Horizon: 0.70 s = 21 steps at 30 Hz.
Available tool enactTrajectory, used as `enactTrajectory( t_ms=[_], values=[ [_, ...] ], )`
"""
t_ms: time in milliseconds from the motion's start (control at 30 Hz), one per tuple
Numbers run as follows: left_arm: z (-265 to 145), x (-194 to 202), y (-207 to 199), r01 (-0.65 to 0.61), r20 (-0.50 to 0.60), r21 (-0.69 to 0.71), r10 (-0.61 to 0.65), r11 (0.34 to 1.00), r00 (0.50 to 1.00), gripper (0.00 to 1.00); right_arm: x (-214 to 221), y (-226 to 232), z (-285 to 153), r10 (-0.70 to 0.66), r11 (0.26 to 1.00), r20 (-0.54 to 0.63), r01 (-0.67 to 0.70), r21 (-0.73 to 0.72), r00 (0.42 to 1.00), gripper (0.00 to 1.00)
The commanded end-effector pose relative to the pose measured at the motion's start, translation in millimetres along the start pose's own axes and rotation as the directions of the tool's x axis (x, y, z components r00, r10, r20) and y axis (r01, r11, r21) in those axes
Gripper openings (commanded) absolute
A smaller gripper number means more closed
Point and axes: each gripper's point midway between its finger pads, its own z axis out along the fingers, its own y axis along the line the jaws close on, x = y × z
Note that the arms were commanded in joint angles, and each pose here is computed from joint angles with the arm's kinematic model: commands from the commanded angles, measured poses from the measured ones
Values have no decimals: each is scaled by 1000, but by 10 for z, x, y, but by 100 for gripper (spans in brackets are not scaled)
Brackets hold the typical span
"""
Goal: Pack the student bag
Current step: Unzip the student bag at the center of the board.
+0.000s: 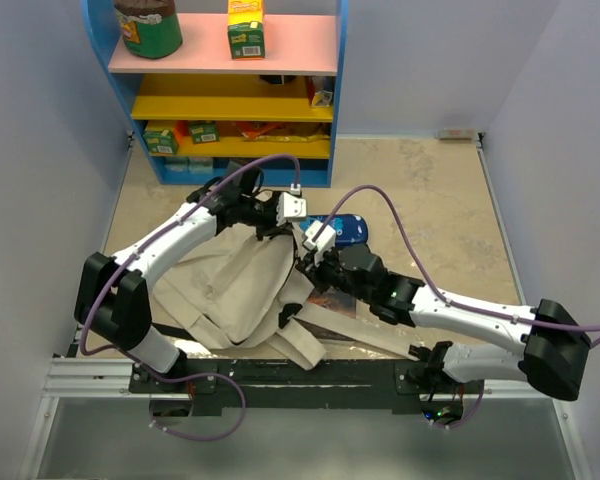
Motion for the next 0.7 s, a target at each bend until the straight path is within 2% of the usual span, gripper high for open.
enactTrajectory(
  t_ms=[0,267,667],
  values=[
    [-20,-113,582,29,26,-242,-24,970,999,0,75,414,28,42,995,-12,-43,-95,999,0],
    [93,145,900,103,-54,-345,-129,933,990,0,240,756,10,76,985,-62,-85,-148,995,0],
    [129,262,1372,170,-76,-503,-239,848,968,0,610,1487,6,91,955,-172,-135,-266,981,0]
  ],
)
